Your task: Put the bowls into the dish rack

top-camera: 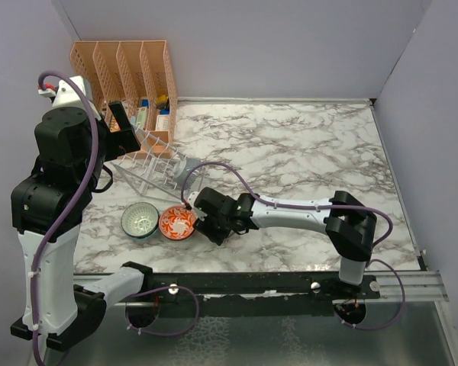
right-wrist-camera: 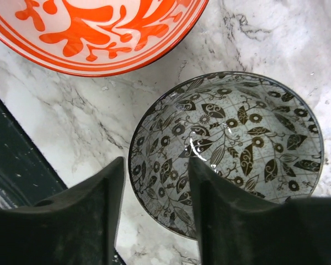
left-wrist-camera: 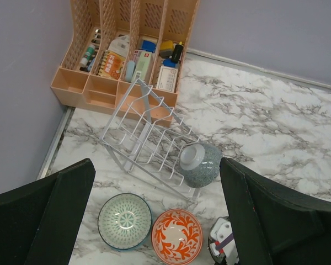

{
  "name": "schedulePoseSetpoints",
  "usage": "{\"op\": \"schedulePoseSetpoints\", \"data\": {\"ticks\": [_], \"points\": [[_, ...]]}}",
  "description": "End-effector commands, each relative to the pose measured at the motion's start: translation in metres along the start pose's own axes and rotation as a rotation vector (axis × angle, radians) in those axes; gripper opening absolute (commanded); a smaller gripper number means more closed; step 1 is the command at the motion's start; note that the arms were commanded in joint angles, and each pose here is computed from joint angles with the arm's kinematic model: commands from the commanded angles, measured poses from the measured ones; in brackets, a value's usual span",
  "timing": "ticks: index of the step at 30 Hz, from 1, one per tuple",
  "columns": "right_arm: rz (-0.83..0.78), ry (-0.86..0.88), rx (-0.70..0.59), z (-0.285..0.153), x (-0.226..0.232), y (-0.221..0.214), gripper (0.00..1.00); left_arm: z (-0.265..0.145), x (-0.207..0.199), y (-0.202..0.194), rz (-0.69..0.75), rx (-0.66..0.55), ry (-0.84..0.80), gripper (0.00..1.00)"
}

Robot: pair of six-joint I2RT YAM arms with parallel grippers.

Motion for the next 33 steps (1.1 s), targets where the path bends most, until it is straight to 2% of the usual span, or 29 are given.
{"op": "schedulePoseSetpoints", "data": {"ticks": [1,12,20,21,24,26,33], "points": [[-0.02,-0.033,-0.049,0.004,-0.001,0.01,0.45,-0.006,0.007,0.001,-0.004,-0.014,0.037,0.99],[-0.037,-0.053,-0.014,0.011,0.008,-0.007,0.43,-0.005,0.007,-0.004,0.006,-0.006,0.031,0.99],[0.005,-0.151,0.019,0.014,-0.002,-0.013,0.34,-0.006,0.006,-0.005,0.008,-0.01,0.022,0.99],[0.011,-0.162,0.024,0.015,-0.003,-0.014,0.29,-0.006,0.006,-0.005,0.007,-0.012,0.02,0.99],[0.028,-0.194,0.017,0.012,-0.005,-0.013,0.07,-0.008,0.007,-0.005,0.008,-0.016,0.018,0.99],[0.039,-0.199,-0.015,0.003,-0.004,-0.005,0.02,-0.009,0.007,-0.004,0.007,-0.019,0.016,0.99],[0.112,-0.154,-0.149,-0.05,0.009,0.038,0.01,-0.017,0.009,0.007,0.007,-0.045,0.008,0.99]]}}
Point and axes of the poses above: each gripper's point midway between its finger pads, its own z axis out along the fingers, its own x axis along the line the jaws close on, y = z × x, the point moved 6 cm from there along -z, back along the fingers, and after that the axes turned 12 degrees about z, right-handed, at the moved point
